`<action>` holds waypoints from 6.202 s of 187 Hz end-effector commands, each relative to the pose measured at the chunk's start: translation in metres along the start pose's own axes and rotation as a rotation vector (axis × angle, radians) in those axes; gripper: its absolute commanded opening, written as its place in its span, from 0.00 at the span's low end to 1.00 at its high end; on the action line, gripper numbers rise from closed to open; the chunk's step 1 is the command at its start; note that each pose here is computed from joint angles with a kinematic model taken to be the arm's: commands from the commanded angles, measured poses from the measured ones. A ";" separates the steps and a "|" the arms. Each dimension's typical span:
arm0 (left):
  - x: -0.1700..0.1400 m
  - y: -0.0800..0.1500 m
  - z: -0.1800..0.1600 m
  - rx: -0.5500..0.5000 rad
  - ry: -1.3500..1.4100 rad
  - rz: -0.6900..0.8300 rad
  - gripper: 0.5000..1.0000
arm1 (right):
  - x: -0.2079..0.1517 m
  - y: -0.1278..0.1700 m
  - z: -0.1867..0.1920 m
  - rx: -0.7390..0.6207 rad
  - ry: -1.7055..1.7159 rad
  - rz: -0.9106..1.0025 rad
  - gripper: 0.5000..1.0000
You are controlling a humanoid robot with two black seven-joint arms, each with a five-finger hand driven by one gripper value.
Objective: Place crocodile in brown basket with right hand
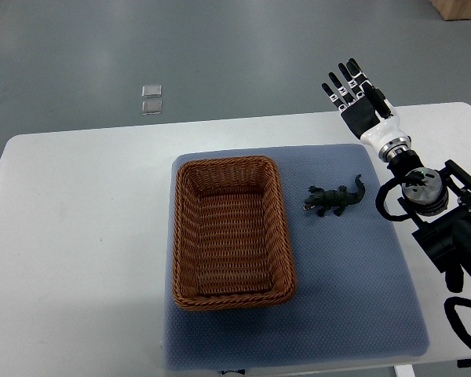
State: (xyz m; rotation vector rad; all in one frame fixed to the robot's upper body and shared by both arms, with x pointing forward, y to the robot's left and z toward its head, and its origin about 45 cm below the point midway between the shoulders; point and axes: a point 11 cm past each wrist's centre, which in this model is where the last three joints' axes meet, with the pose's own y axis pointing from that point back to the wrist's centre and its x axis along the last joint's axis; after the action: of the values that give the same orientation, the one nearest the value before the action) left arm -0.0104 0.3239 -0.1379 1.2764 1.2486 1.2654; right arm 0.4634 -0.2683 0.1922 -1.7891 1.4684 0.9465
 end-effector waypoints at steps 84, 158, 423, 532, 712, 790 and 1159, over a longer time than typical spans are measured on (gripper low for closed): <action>0.001 0.000 0.000 0.000 0.006 0.003 1.00 | -0.001 -0.002 -0.007 -0.020 0.075 0.001 0.86; 0.001 0.001 0.008 -0.014 0.006 0.006 1.00 | -0.021 -0.008 -0.020 -0.109 0.266 -0.105 0.86; 0.001 0.001 0.012 -0.020 0.004 0.006 1.00 | -0.110 0.011 -0.004 -1.205 2.174 -0.552 0.86; 0.001 0.001 0.011 -0.019 0.004 0.005 1.00 | -0.050 0.028 0.029 -1.243 2.203 -0.523 0.85; 0.001 0.001 0.007 -0.012 0.004 0.007 1.00 | -0.013 0.034 0.034 -1.225 2.276 -0.476 0.78; 0.001 0.000 0.005 -0.009 0.001 0.006 1.00 | -0.011 0.033 0.038 -1.210 2.276 -0.478 0.14; -0.002 0.000 0.005 -0.009 -0.005 -0.009 1.00 | -0.171 0.006 0.159 -0.955 2.311 -0.911 0.00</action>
State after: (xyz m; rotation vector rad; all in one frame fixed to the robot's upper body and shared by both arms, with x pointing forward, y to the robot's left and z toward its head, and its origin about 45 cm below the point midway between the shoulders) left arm -0.0051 0.3225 -0.1379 1.2657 1.2425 1.2592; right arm 0.4210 -0.0547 0.2686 -3.7009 0.2593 -2.0181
